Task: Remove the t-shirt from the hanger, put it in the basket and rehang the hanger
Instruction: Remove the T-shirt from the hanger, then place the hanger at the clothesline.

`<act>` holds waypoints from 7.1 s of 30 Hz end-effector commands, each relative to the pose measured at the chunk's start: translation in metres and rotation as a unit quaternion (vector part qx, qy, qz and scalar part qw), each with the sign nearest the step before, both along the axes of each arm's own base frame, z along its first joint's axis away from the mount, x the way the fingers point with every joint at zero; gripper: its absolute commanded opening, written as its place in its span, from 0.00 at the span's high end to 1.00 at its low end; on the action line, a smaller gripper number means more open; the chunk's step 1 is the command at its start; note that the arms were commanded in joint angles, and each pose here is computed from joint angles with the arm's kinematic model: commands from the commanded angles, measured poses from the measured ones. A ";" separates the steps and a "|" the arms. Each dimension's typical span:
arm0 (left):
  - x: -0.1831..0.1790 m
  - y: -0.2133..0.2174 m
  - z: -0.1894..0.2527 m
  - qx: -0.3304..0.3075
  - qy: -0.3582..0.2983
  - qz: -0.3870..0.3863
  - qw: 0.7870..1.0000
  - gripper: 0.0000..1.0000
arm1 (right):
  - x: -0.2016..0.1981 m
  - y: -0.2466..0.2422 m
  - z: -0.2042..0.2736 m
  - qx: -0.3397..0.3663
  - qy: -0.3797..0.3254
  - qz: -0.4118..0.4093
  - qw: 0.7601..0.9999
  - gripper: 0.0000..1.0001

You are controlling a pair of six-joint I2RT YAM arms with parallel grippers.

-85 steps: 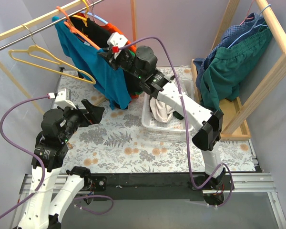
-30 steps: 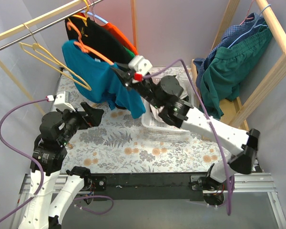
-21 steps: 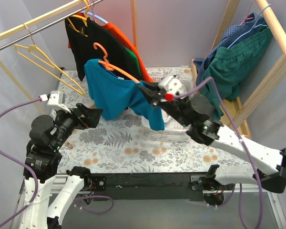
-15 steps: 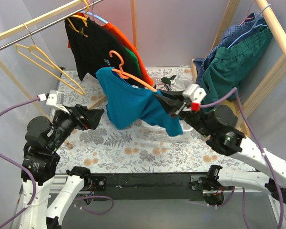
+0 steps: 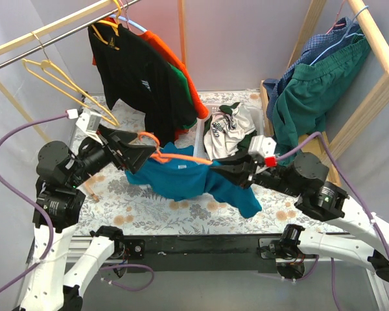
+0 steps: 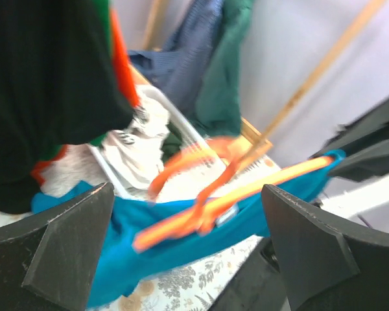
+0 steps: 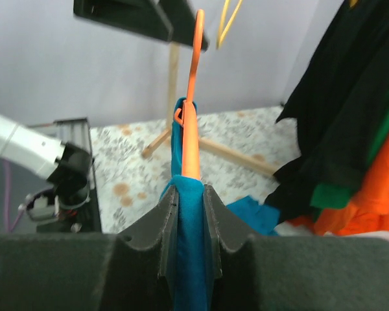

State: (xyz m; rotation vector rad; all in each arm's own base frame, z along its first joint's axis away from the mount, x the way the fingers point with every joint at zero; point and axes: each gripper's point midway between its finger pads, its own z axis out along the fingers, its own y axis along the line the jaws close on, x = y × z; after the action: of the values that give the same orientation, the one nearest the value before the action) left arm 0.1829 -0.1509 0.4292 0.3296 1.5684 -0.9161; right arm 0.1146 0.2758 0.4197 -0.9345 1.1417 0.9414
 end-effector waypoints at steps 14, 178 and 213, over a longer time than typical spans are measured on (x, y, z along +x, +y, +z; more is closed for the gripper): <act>-0.020 -0.029 -0.054 -0.008 0.017 -0.128 0.992 0.23 | -0.014 0.026 0.006 0.050 0.016 0.067 0.996 0.99; 0.037 0.027 -0.150 0.115 0.092 0.084 0.985 0.41 | 0.039 -0.064 -0.052 -0.256 0.047 -0.079 0.962 0.99; 0.042 0.037 -0.120 0.024 0.116 0.153 0.981 0.39 | 0.172 0.083 0.106 -0.014 -0.074 -0.123 0.990 0.99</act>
State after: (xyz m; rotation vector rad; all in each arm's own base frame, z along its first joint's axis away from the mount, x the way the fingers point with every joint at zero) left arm 0.2326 -0.1050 0.2860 -0.0068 1.8546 -0.6162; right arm 0.2784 0.3424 0.4439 -1.0036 1.3412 0.5830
